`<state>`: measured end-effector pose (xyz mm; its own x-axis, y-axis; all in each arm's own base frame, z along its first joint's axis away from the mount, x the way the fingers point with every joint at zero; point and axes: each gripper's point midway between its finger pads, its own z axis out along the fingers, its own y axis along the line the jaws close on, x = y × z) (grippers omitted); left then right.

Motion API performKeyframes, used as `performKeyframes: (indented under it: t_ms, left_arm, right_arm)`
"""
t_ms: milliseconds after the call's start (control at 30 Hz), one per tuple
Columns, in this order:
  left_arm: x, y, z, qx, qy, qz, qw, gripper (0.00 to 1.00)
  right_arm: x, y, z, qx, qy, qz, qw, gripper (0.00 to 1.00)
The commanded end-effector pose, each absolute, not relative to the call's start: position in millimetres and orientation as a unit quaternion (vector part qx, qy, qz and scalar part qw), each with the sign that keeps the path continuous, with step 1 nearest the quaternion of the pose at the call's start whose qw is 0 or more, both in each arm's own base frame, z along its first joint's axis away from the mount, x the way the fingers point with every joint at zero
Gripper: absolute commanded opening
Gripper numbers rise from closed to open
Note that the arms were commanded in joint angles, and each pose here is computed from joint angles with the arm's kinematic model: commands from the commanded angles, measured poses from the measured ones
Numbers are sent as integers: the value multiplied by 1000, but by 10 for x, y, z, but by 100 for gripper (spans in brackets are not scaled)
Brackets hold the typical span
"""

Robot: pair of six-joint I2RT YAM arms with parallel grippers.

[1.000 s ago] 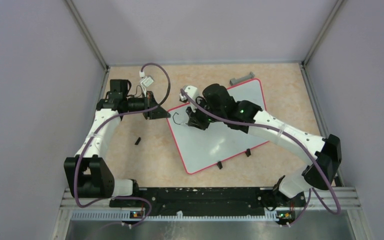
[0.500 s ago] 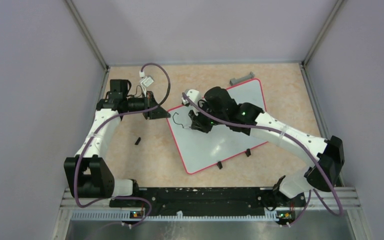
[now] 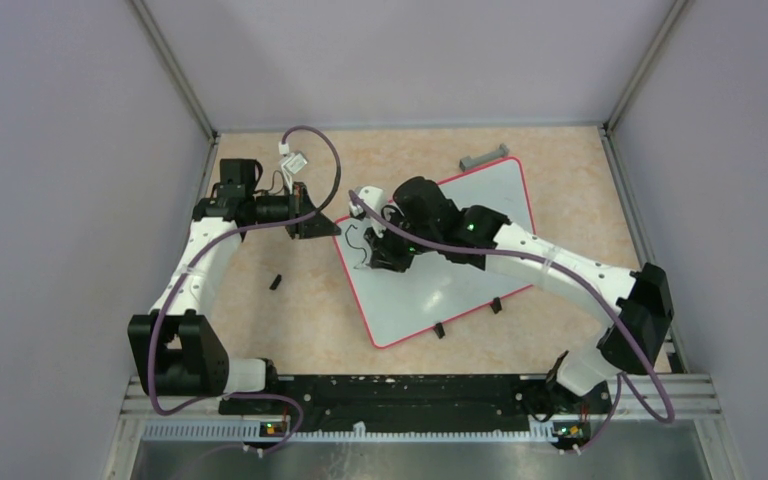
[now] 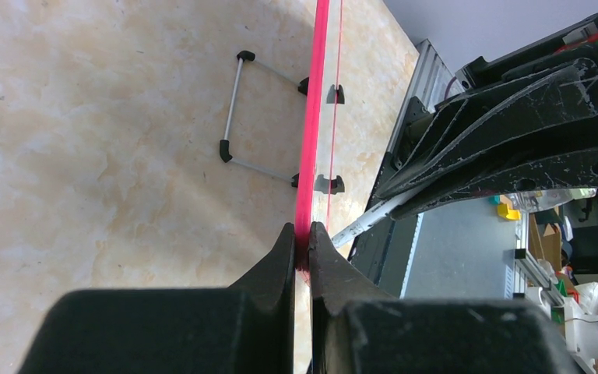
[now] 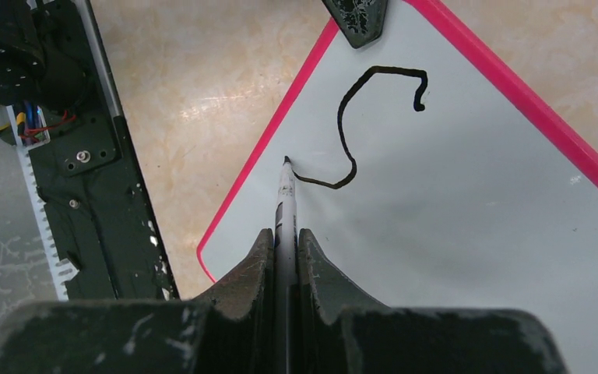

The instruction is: Write a sentence on the whiteboard

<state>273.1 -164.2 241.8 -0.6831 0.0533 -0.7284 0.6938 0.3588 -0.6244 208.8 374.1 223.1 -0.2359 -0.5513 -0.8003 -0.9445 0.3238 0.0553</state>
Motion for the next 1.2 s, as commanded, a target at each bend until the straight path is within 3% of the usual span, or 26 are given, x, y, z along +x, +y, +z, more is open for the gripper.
performKeyframes:
  t_ms: [0, 233, 500, 1167]
  left_arm:
    - [2713, -1657, 2502, 264, 747, -513, 330, 0]
    - [2711, -1657, 2504, 265, 746, -514, 330, 0]
    - [2697, -1654, 2499, 267, 746, -511, 332, 0]
    - [2698, -1654, 2492, 267, 747, -510, 332, 0]
  right_arm:
    - [2148, 3889, 2506, -504, 715, 298, 382, 0]
    - [2019, 3777, 2798, -513, 692, 317, 398, 0]
    - [2253, 3491, 2931, -479, 709, 304, 419, 0]
    - [2495, 3596, 2795, -467, 726, 278, 421, 0]
